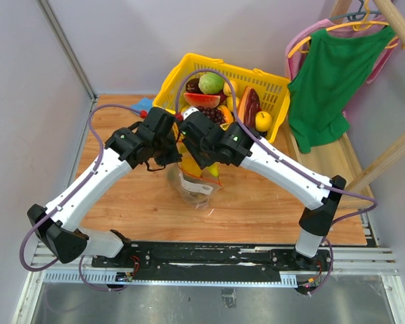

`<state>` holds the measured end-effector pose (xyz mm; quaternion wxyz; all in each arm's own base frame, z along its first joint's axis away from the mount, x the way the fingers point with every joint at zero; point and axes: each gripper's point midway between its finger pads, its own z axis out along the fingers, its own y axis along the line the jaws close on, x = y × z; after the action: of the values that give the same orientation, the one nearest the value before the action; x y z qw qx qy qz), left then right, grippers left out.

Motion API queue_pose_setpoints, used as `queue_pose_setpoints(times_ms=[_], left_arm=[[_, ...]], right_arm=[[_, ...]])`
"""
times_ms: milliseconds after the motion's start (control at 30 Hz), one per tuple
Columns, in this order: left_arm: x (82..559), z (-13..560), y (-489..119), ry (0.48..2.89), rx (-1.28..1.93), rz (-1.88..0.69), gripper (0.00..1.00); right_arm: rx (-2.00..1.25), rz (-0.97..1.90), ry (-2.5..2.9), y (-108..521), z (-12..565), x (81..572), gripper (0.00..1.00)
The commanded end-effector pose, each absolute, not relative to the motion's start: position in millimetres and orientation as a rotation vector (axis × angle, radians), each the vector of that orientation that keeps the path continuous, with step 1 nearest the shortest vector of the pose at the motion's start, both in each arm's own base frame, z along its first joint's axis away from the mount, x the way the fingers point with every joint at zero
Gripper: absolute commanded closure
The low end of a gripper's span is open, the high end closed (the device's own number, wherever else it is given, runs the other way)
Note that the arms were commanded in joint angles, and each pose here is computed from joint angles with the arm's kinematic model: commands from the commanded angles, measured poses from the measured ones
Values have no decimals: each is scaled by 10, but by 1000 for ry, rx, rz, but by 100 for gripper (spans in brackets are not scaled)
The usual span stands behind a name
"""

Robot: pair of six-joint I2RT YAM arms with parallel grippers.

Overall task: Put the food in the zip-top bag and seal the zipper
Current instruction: Place the fake fruit in the zipper food storage bag.

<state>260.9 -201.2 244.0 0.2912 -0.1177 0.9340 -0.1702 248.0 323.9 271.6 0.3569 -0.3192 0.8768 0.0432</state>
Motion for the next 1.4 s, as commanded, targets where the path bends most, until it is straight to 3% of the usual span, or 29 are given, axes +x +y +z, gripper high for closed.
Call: queue_pose_setpoints(times_ms=[0, 167, 267, 567, 933, 1367], left_arm=[[2618, 2494, -2032, 2463, -335, -499, 100], [2609, 2496, -2034, 2457, -340, -510, 100], [2604, 2475, -2030, 2461, -344, -508, 100], [2607, 2479, -2014, 2453, -347, -503, 100], [2584, 2486, -1961, 2447, -353, -485, 100], [2536, 2491, -1894, 2440, -369, -471, 100]], right_arm=[[-866, 185, 2228, 3498, 2776, 2410, 87], [-864, 204, 2231, 3554, 2736, 2411, 78], [-850, 227, 2218, 3557, 2756, 2404, 64], [-824, 302, 2155, 3531, 2867, 2371, 43], [-785, 296, 2141, 3230, 2965, 2420, 38], [-614, 288, 2151, 2591, 3220, 2971, 34]])
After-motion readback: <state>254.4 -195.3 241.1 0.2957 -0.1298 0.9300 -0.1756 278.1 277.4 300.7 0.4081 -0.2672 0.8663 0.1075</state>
